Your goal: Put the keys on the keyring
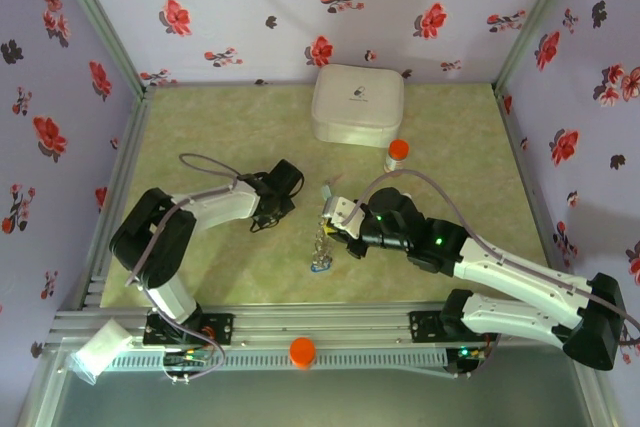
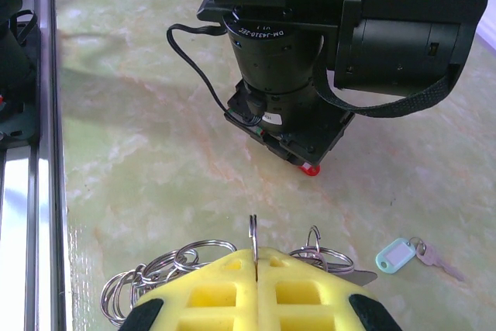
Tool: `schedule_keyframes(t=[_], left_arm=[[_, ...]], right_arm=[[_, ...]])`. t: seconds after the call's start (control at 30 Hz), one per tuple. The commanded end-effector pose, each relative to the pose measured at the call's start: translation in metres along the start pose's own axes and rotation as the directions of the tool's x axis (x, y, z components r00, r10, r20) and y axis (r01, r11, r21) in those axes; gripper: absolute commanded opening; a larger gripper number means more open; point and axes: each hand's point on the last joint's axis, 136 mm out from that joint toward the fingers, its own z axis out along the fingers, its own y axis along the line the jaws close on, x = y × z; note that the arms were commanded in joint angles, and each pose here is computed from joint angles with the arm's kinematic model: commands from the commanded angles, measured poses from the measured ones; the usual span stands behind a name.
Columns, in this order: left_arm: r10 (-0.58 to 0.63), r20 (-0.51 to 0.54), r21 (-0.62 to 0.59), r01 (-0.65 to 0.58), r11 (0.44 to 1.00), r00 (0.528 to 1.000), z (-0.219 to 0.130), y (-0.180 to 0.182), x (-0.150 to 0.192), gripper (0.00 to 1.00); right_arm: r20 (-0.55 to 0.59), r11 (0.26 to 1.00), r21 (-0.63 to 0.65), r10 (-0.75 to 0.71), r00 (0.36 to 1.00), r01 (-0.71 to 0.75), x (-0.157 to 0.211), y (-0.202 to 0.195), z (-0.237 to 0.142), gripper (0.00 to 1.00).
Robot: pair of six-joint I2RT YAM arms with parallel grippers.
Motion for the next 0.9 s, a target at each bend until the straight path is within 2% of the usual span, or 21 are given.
schedule_keyframes(t=[0.0, 0.17, 0.37, 0.43, 0.53, 0.73, 0.87], left_arm=[[0.011, 0.049, -0.048, -0.009, 0.999, 0.999, -0.012, 0.012, -0.005, 0.04], [0.016, 0.081, -0.044, -0.013, 0.999, 0.997, -0.021, 0.014, -0.006, 0.02], [0.029, 0.071, -0.062, -0.024, 0.998, 0.997, -0.017, 0.015, -0.004, 0.18], [0.030, 0.070, -0.064, -0.025, 0.998, 0.997, -0.016, 0.015, -0.003, 0.27], [0.027, 0.069, -0.065, -0.023, 0.998, 0.997, -0.015, 0.014, -0.003, 0.33], [0.001, 0.051, -0.048, 0.002, 0.999, 0.999, -0.013, 0.010, 0.001, 0.34], [-0.025, 0.032, -0.062, 0.027, 0.998, 0.999, -0.006, 0.010, 0.007, 0.30]], right_arm=[[0.036, 1.000, 0.015, -0.004, 0.999, 0.004, -0.009, -0.002, -0.005, 0.00], [0.039, 1.000, 0.017, -0.005, 0.999, 0.004, -0.011, -0.002, -0.005, 0.00], [0.040, 1.000, 0.014, -0.004, 0.999, 0.004, -0.011, -0.001, -0.005, 0.00], [0.039, 1.000, 0.016, -0.005, 0.999, 0.005, -0.011, -0.002, -0.006, 0.00], [0.041, 1.000, 0.018, -0.004, 0.999, 0.003, -0.011, -0.002, -0.008, 0.00], [0.043, 1.000, 0.018, -0.006, 0.999, 0.006, -0.012, -0.002, -0.008, 0.00], [0.043, 1.000, 0.016, -0.005, 0.999, 0.005, -0.013, -0.001, -0.008, 0.00]])
